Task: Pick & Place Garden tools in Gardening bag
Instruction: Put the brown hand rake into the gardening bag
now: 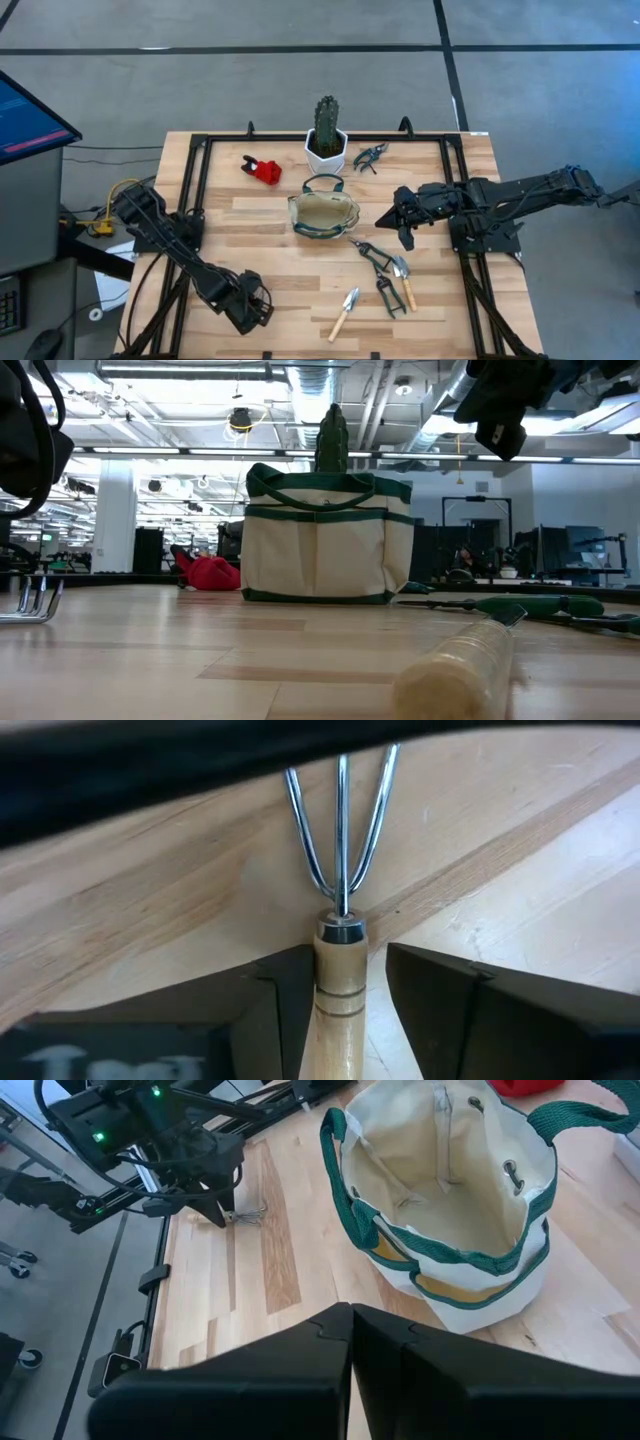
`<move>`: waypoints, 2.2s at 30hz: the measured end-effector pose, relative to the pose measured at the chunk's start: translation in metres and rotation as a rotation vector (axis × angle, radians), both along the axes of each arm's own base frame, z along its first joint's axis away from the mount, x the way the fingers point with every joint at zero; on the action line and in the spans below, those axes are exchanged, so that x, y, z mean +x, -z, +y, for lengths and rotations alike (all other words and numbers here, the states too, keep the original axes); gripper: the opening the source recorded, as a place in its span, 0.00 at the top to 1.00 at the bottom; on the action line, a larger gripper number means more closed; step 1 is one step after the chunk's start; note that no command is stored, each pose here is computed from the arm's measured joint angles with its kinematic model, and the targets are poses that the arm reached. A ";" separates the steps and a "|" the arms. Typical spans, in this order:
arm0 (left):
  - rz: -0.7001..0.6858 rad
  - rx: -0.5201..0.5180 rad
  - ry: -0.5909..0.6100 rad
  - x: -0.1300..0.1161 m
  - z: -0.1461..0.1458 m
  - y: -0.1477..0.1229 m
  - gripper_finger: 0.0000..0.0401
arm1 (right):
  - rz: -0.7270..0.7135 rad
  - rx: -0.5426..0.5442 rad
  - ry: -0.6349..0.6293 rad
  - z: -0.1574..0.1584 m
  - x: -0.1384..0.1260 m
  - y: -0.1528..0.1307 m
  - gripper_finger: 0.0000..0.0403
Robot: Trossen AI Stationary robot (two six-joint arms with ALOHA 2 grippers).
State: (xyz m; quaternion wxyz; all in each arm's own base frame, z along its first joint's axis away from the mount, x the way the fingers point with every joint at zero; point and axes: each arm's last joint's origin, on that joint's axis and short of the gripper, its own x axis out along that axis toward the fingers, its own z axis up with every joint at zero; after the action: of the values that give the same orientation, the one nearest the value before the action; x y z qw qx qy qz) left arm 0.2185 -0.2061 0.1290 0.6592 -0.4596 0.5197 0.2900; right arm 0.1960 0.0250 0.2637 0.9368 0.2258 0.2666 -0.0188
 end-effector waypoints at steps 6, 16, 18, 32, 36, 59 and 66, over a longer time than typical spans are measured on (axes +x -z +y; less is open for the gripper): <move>0.002 -0.004 -0.002 0.000 0.000 0.000 0.72 | 0.000 0.000 0.000 0.000 0.000 0.000 1.00; 0.006 -0.002 -0.005 0.000 0.000 0.001 0.86 | 0.000 0.000 0.000 0.000 0.000 0.000 1.00; 0.005 -0.003 -0.006 0.000 0.000 0.001 0.87 | 0.000 0.000 0.000 0.000 0.000 0.000 1.00; -0.008 -0.011 0.004 -0.001 -0.001 -0.004 0.87 | 0.000 -0.001 0.000 0.000 0.000 0.000 1.00; 0.010 0.004 0.014 -0.009 0.004 -0.013 0.88 | 0.000 -0.001 -0.001 0.000 0.000 0.000 1.00; -0.372 0.170 -0.039 -0.047 0.057 -0.116 0.88 | 0.043 0.001 0.005 0.001 0.007 0.008 1.00; -0.471 0.229 -0.044 -0.047 0.075 -0.133 0.88 | 0.076 0.043 0.032 0.002 0.012 0.014 1.00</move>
State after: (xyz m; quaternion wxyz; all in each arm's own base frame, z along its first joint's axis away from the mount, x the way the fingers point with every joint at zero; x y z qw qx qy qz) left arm 0.1717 -0.1312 0.2622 0.8033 -0.4482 0.3054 0.2462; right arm 0.2076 0.0267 0.2500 0.9206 0.2491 0.2986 -0.0364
